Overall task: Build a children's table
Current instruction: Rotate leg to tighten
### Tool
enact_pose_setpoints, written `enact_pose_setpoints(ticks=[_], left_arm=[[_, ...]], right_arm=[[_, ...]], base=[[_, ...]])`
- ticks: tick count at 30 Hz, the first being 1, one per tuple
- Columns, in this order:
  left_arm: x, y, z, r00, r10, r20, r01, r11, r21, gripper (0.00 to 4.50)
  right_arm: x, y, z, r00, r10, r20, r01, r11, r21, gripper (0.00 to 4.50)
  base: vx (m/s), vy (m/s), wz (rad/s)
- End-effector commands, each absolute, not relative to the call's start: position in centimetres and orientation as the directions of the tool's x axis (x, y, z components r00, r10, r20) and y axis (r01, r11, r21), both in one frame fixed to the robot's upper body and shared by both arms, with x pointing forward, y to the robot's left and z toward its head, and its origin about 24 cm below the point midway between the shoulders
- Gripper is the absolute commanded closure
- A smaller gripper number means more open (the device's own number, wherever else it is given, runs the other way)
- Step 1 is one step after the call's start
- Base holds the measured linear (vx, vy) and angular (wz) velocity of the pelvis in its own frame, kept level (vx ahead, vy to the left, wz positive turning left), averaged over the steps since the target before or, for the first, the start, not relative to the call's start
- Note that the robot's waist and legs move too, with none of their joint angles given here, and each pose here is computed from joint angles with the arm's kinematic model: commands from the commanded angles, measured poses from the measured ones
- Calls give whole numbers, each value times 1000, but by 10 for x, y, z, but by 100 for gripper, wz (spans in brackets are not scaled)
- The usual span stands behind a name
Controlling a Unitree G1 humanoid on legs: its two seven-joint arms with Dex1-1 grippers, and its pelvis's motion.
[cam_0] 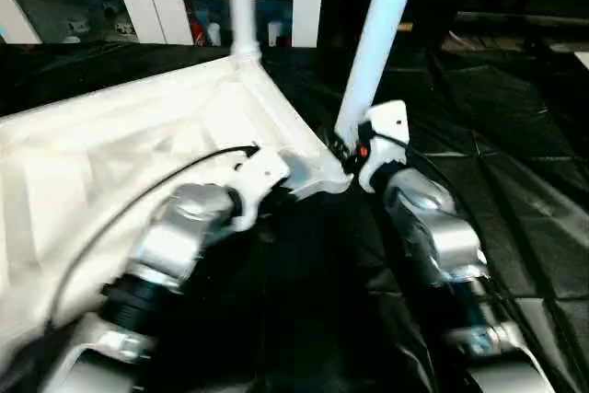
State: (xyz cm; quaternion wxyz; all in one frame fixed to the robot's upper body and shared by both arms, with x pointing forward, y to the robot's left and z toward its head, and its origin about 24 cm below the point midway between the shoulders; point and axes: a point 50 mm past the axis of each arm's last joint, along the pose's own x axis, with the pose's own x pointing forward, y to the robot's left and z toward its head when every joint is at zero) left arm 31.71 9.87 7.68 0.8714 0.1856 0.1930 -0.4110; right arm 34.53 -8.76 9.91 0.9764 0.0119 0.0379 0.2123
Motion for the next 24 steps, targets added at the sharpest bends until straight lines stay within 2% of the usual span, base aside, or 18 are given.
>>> enact_pose_setpoints(ticks=[1,6,14,17,20,21,22,24], left_arm=[[313,81,62,589,-599,-543,767,625,143,450],[315,75,65,604,-580,-547,755,635,160,450],[316,87,63,633,-532,-562,722,667,182,450],[318,90,64,640,-521,-564,715,673,190,450],[318,91,65,641,-521,-564,716,671,193,450],[318,91,65,641,-523,-562,717,668,196,450],[319,92,65,642,-525,-559,719,666,199,450],[319,93,68,645,-537,-544,724,659,207,450]], right_arm=[[328,-75,23,833,377,-406,-361,925,119,266],[330,-65,24,824,375,-424,-358,926,123,266],[334,-61,27,832,370,-413,-351,928,123,266],[337,-60,31,844,376,-382,-369,925,95,266],[338,-58,37,845,412,-341,-381,911,158,266],[339,-58,40,850,415,-326,-382,910,163,210],[339,-59,43,853,419,-310,-386,908,164,196],[341,-58,52,855,445,-268,-413,895,167,196]], base=[[0,0,0],[0,0,0],[0,0,0],[0,0,0],[0,0,0],[0,0,0],[0,0,0],[0,0,0]])
